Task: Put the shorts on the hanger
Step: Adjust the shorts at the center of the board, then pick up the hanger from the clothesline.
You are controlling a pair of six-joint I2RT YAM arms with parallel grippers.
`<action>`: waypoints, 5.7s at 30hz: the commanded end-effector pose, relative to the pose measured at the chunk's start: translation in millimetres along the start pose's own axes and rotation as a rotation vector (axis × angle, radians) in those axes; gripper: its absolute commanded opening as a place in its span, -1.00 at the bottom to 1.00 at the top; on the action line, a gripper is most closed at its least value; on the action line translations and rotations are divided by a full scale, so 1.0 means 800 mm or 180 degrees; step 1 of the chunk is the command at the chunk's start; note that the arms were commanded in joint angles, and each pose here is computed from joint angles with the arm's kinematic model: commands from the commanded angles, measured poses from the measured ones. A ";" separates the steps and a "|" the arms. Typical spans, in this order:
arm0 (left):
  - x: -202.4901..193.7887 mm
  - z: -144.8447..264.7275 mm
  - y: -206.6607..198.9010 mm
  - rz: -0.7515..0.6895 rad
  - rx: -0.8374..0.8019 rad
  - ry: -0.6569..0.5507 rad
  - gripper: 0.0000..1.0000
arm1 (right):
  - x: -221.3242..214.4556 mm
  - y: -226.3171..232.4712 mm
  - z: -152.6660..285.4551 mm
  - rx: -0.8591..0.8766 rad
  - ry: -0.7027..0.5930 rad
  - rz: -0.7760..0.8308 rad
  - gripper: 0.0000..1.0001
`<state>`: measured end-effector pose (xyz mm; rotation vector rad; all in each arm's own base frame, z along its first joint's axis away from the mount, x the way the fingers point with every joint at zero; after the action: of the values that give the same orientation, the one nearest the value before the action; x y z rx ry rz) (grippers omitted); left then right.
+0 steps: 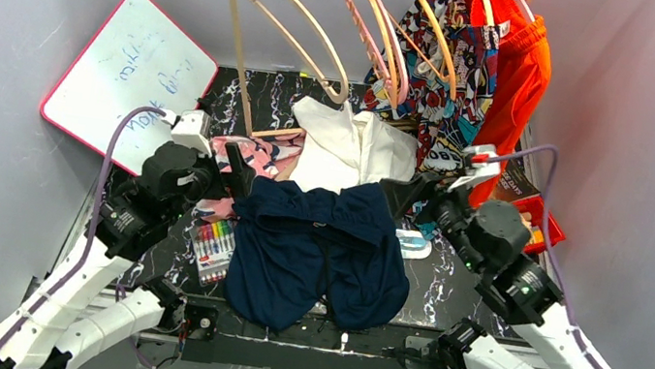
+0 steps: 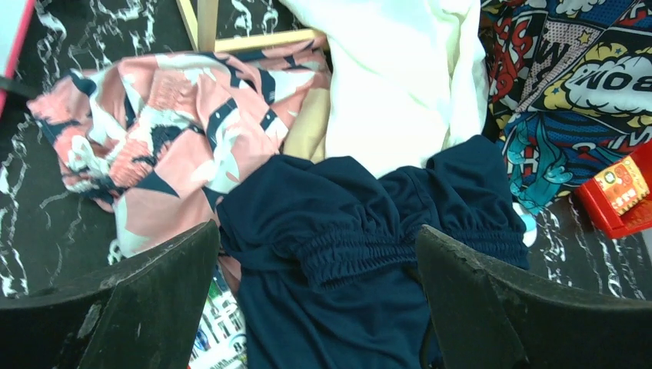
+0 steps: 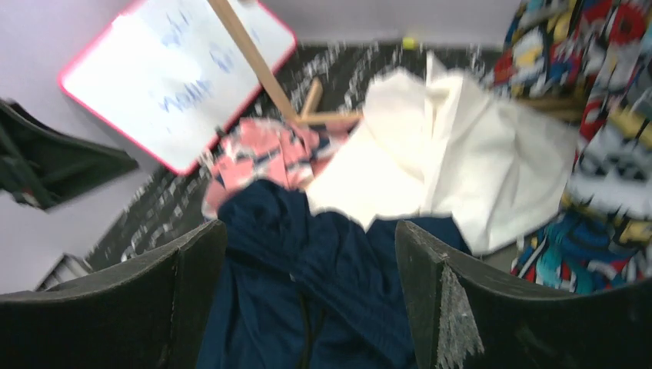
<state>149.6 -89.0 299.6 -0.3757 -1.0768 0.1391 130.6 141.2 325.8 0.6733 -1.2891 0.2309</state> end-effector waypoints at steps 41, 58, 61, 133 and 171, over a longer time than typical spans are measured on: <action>-0.055 -0.057 0.019 -0.0378 0.0009 0.0196 0.94 | 0.269 -0.090 -0.115 -0.0902 -0.1346 0.0179 0.48; -0.057 -0.059 0.019 -0.0385 -0.0007 0.0244 0.94 | 0.265 -0.087 -0.125 -0.0661 -0.1275 0.0257 0.34; -0.058 -0.060 0.018 -0.0391 -0.0014 0.0260 0.94 | 0.265 -0.089 -0.132 -0.0634 -0.1250 0.0256 0.29; -0.059 -0.063 0.014 -0.0399 -0.0130 0.0304 0.94 | 0.241 -0.093 -0.232 -0.0466 -0.0789 0.0292 0.09; -0.060 -0.064 0.012 -0.0400 -0.0193 0.0337 0.94 | 0.275 -0.072 -0.224 -0.0158 -0.1301 0.0272 -1.00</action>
<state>171.7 -105.8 230.2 -0.3484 -0.9842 -0.0169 389.5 160.5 439.0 0.5696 -1.5076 0.1161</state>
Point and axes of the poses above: each gripper's point midway between its finger pads, its own z axis back along the fingers, its own y axis along the line the jaws close on, x = y × z, the point moved 10 cm from there along z, back along the fingers, and after that the axes turned 3 degrees about z, right-handed, at the moved point
